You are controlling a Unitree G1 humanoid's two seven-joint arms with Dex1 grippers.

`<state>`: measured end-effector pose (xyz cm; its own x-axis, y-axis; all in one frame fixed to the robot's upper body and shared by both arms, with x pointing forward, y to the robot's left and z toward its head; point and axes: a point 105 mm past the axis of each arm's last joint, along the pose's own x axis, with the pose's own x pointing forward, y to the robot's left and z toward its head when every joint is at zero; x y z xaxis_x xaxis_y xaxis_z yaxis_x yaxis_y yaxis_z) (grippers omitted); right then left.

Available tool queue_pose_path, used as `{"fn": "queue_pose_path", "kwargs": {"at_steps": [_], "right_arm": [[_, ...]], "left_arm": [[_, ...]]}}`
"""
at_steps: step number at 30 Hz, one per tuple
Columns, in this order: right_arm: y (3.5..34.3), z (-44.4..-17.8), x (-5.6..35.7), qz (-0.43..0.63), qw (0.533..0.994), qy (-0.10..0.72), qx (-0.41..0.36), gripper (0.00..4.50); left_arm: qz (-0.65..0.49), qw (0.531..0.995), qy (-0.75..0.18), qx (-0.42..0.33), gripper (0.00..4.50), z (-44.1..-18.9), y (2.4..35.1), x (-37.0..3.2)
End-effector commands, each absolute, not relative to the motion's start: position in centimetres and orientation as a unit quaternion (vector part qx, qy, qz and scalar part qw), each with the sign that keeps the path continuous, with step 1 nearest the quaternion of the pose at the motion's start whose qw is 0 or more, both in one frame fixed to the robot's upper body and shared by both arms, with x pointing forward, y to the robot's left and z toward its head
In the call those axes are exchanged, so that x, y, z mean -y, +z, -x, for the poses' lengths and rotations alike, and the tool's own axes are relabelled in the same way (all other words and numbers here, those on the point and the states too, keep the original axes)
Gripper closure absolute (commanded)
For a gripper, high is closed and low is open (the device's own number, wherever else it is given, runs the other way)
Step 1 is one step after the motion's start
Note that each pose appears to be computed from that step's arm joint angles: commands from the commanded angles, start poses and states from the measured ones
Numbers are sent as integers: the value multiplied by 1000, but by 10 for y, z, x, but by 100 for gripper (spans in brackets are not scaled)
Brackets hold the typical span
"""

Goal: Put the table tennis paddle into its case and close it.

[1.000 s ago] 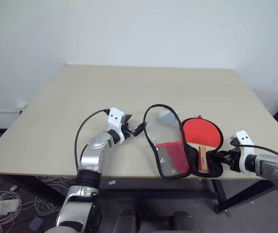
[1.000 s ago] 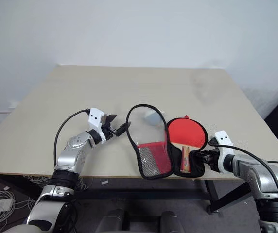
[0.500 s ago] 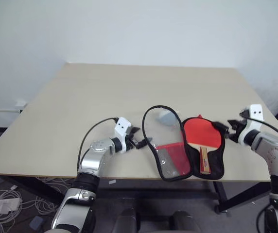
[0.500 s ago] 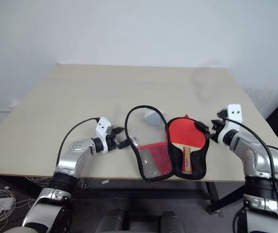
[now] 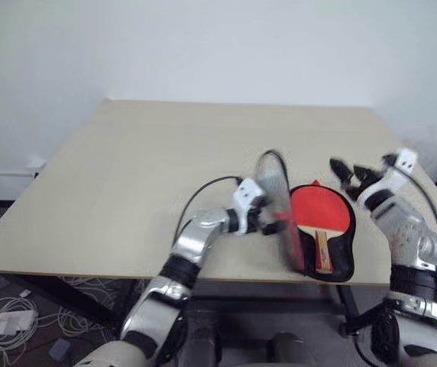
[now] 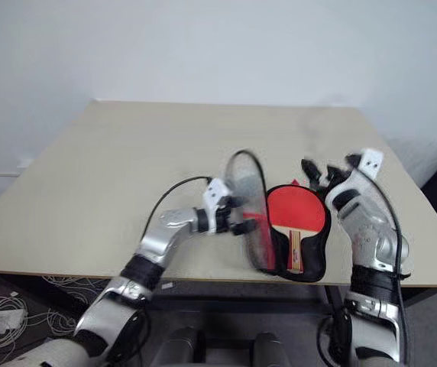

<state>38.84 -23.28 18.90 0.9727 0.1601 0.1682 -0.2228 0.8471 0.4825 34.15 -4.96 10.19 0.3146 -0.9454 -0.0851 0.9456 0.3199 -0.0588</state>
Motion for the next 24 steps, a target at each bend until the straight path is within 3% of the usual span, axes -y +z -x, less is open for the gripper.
{"fn": "queue_pose_path", "kwargs": {"at_steps": [1,4,10,16,20,24], "right_arm": [[240,-377,261,-293,938,70,171,5],[240,-377,268,-298,937,51,176,5],[208,-383,260,-264,957,31,116,5],[191,-385,248,-248,964,43,81,5],[146,-382,219,-78,989,123,-26,5],[129,-369,226,12,979,190,-75,5]], "left_arm": [[6,807,-589,-29,0,-342,116,63],[-5,802,-596,-35,0,-337,110,68],[35,834,-546,-77,0,-346,103,53],[78,836,-524,-140,0,-342,98,42],[178,811,-499,-248,0,-335,88,22],[191,782,-495,-327,0,-324,70,21]]}}
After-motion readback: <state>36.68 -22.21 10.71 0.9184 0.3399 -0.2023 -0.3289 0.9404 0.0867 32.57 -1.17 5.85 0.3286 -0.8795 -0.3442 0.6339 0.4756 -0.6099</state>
